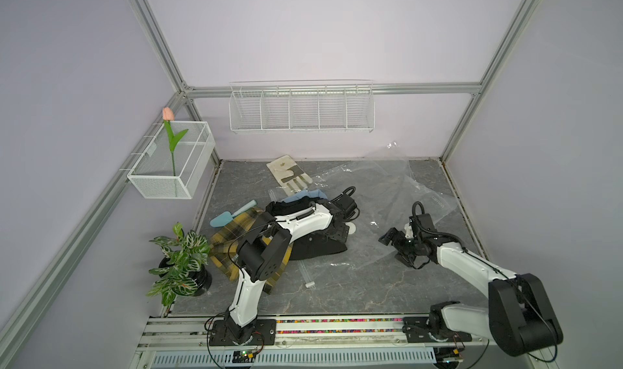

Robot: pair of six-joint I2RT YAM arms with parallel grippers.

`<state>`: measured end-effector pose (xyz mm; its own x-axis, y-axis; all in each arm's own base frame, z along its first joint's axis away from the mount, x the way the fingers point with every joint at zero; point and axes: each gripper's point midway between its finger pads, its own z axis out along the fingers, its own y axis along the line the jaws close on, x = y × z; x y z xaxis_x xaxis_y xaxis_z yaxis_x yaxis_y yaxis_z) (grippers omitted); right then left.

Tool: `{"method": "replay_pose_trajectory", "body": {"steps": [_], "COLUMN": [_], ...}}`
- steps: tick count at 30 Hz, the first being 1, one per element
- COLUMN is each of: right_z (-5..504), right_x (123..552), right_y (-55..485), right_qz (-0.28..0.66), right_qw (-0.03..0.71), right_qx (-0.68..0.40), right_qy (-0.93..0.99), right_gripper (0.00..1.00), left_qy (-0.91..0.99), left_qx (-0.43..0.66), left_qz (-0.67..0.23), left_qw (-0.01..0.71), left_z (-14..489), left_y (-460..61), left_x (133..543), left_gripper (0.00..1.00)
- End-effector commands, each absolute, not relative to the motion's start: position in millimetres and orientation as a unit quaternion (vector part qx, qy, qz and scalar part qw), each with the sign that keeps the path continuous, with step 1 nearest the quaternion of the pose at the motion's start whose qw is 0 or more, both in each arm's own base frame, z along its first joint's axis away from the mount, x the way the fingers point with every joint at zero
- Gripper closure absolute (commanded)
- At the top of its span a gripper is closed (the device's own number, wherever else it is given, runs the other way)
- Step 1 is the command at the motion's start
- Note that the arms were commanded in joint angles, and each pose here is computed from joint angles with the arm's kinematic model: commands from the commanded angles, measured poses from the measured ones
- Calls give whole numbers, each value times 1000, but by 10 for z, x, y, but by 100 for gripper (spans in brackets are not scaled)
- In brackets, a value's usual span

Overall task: Place the folded shirt into the vacuum bag
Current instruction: Move the vacuum bag to the center of the board.

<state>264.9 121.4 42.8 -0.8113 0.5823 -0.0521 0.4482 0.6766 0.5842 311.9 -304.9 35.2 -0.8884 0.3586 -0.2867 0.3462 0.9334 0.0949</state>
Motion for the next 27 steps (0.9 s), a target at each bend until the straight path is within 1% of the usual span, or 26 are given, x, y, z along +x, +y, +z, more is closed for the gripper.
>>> {"method": "replay_pose_trajectory", "body": {"steps": [1, 4, 6, 7, 9, 10, 12, 13, 14, 17, 18, 20, 22, 25, 27], "right_z": [342, 299, 258, 238, 211, 213, 238, 270, 312, 436, 477, 530, 556, 624, 739], "right_x": [2827, 2936, 2937, 2917, 2836, 2795, 2738, 2710, 2667, 2521, 2469, 2410, 2426, 2555, 2700], "right_y": [1275, 1277, 1233, 1208, 1146, 1131, 909, 832, 727, 366, 243, 81, 13, -104, -271], "right_qz": [313, 303, 287, 279, 255, 246, 213, 200, 182, 118, 98, 90, 85, 52, 8], "right_qw": [122, 124, 128, 129, 123, 119, 108, 104, 96, 85, 85, 88, 90, 92, 110], "right_qx": [334, 330, 326, 322, 297, 279, 257, 243, 231, 213, 216, 238, 241, 228, 223], "right_qy": [881, 885, 892, 896, 912, 921, 936, 944, 951, 966, 968, 963, 963, 968, 969], "right_gripper": [10, 25, 43, 50, 68, 75, 87, 91, 93, 93, 93, 93, 93, 93, 88], "left_qy": [971, 970, 969, 969, 971, 972, 973, 973, 973, 968, 966, 965, 967, 971, 974], "left_qx": [171, 162, 153, 147, 130, 120, 98, 90, 80, 60, 51, 37, 28, 29, 38], "left_qz": [46, 67, 90, 97, 104, 108, 121, 127, 136, 175, 188, 194, 184, 151, 120], "left_qw": [159, 166, 174, 174, 172, 171, 171, 170, 171, 172, 172, 171, 176, 184, 189], "left_z": [330, 312, 323, 317, 289, 275, 270, 274, 283, 312, 329, 353, 396, 486, 570], "left_y": [-2967, -2885, -2766, -2702, -2531, -2442, -2213, -2114, -1999, -1684, -1577, -1456, -1434, -1566, -1730], "left_x": [3206, 3252, 3316, 3341, 3385, 3406, 3461, 3486, 3521, 3609, 3642, 3676, 3722, 3774, 3779], "left_gripper": [5, 6, 6, 6, 6, 6, 5, 5, 4, 3, 3, 2, 2, 2, 2]}}
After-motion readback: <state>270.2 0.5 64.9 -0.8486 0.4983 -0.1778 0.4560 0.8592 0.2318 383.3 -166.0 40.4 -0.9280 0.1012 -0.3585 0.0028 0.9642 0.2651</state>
